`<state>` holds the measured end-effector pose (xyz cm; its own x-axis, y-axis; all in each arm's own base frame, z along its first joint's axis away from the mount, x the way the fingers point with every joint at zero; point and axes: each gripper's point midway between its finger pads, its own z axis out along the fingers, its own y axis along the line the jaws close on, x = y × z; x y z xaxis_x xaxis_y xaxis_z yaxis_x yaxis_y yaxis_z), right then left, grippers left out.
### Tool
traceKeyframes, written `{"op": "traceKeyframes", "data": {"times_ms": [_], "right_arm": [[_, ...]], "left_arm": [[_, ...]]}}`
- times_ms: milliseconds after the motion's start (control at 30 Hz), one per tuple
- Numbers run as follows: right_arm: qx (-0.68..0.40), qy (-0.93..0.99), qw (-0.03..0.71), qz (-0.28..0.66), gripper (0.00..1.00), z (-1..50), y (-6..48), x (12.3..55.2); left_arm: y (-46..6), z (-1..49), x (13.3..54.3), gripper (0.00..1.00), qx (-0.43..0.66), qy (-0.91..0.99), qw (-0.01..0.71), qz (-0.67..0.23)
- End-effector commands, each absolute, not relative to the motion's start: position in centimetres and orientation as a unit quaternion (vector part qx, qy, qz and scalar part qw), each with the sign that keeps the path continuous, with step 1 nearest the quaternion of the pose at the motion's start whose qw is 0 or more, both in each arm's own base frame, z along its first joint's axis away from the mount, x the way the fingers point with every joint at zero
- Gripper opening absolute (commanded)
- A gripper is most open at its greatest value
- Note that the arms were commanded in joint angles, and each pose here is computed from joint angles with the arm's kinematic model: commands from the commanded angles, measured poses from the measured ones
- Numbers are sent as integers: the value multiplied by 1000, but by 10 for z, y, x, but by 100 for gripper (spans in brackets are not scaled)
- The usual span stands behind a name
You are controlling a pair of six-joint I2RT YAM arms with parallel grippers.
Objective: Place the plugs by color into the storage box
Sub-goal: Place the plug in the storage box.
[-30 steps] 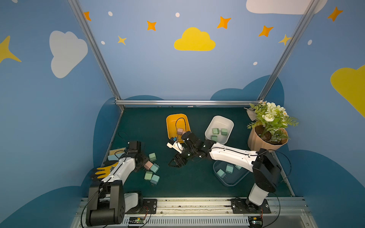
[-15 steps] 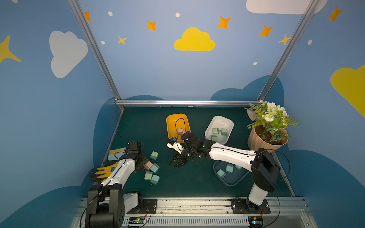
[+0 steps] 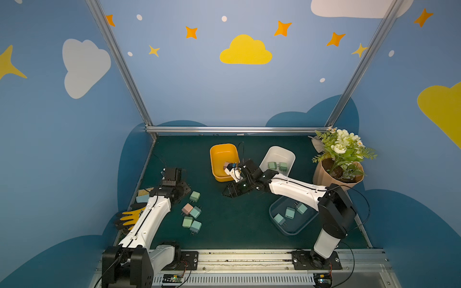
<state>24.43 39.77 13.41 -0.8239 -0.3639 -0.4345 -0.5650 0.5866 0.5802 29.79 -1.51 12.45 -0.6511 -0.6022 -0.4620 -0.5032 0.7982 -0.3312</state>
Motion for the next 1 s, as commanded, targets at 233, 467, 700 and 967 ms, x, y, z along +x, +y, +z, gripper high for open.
{"op": "traceKeyframes", "data": {"times_ms": [233, 467, 700, 967], "right_arm": [[-155, 890, 194, 381, 57, 164, 353, 272], [-145, 895, 214, 363, 57, 163, 337, 269], [-125, 901, 212, 356, 56, 153, 323, 261], [-126, 905, 221, 341, 56, 150, 315, 258]], "left_arm": [[-133, 166, 392, 42, -113, 944, 283, -123], [-187, 137, 452, 45, -50, 963, 233, -128], [-196, 112, 489, 47, -40, 969, 221, -102], [-202, 138, 491, 66, -44, 965, 233, -108]]}}
